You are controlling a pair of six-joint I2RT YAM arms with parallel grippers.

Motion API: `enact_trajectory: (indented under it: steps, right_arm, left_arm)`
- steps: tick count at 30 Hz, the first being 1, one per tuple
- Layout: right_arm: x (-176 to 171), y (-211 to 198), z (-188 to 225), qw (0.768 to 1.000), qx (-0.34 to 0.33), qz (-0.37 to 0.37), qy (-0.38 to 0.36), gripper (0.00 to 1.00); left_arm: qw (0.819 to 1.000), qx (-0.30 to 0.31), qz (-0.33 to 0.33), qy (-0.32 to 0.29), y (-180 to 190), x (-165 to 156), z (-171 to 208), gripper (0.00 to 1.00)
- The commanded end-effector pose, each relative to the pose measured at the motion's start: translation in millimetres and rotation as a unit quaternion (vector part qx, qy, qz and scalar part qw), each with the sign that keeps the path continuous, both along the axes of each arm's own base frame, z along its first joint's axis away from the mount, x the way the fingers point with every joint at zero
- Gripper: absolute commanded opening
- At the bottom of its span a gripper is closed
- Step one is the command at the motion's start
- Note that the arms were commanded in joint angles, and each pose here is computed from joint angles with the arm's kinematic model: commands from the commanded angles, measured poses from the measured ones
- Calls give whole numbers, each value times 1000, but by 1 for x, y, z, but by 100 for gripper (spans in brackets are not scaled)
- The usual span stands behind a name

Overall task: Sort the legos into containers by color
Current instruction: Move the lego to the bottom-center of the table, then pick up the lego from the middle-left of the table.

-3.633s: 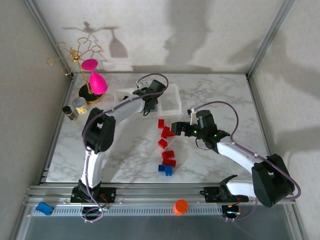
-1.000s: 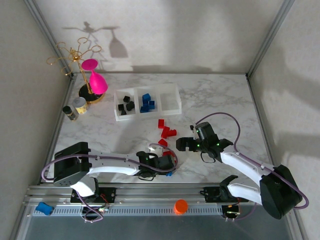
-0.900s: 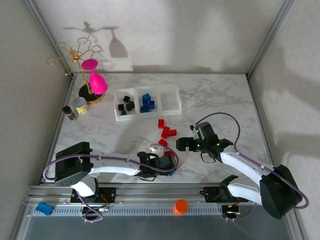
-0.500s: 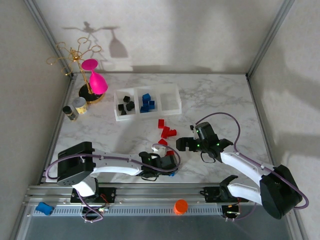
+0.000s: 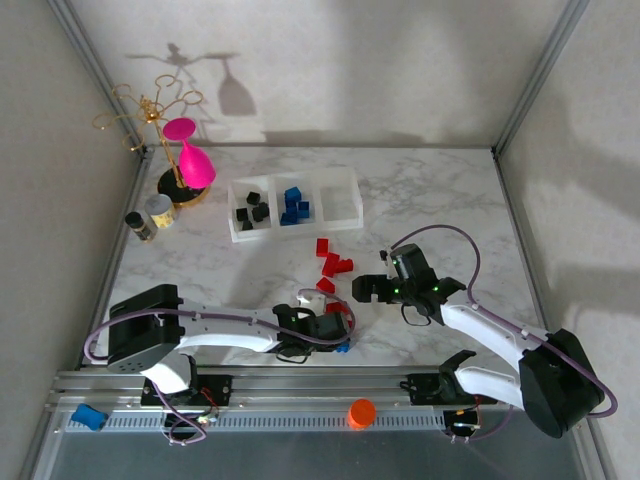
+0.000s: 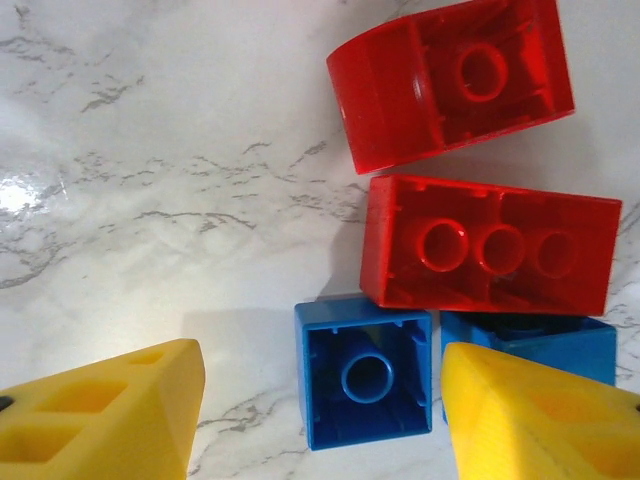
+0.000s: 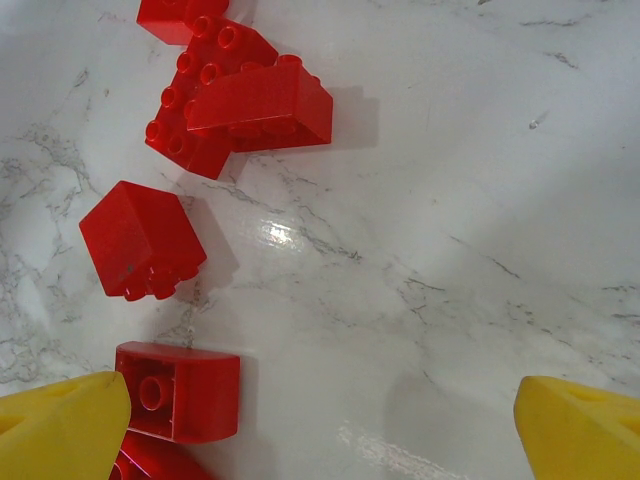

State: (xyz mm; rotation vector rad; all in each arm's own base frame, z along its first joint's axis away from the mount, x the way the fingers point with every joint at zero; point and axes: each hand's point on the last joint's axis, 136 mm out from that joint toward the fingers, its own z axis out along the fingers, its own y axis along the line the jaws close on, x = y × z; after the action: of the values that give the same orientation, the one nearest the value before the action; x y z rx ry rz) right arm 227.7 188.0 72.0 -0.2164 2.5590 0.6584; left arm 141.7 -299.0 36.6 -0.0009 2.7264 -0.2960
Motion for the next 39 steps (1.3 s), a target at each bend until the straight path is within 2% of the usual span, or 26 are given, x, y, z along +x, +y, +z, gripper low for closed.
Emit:
enact_trajectory:
  steps: [1,3,10,19,24,26,33,39]
  right_arm:
    - [-1,1,-2,1000,-4,4,-4,99]
    - [-1,0,-2,1000,-3,3,-4,99]
    - [0,1,-1,1000,-3,4,-5,99]
    - [1,2,0,1000,-2,5,-7,99]
    - [4,5,2,1000,2,8,-9,99]
    - [3,5,2,1000,3,8,-8,99]
    - [5,7,7,1000,6,8,-12,99]
    - [13,17,23,999,31,15,-28,99]
  left_arm:
    - [1000,-1,6,3,-3,1,-5,63]
    - [1000,-16,-1,7,-11,0,-6,63]
    - [1000,-10,-4,13,-15,1,-19,58]
    - [1000,17,11,13,1,3,-28,44]
    - [999,42,19,8,13,4,-29,41]
    - [999,45,21,7,16,3,-29,35]
    - [999,43,20,-5,15,8,-15,32]
    - [998,37,40,-42,24,26,28,32]
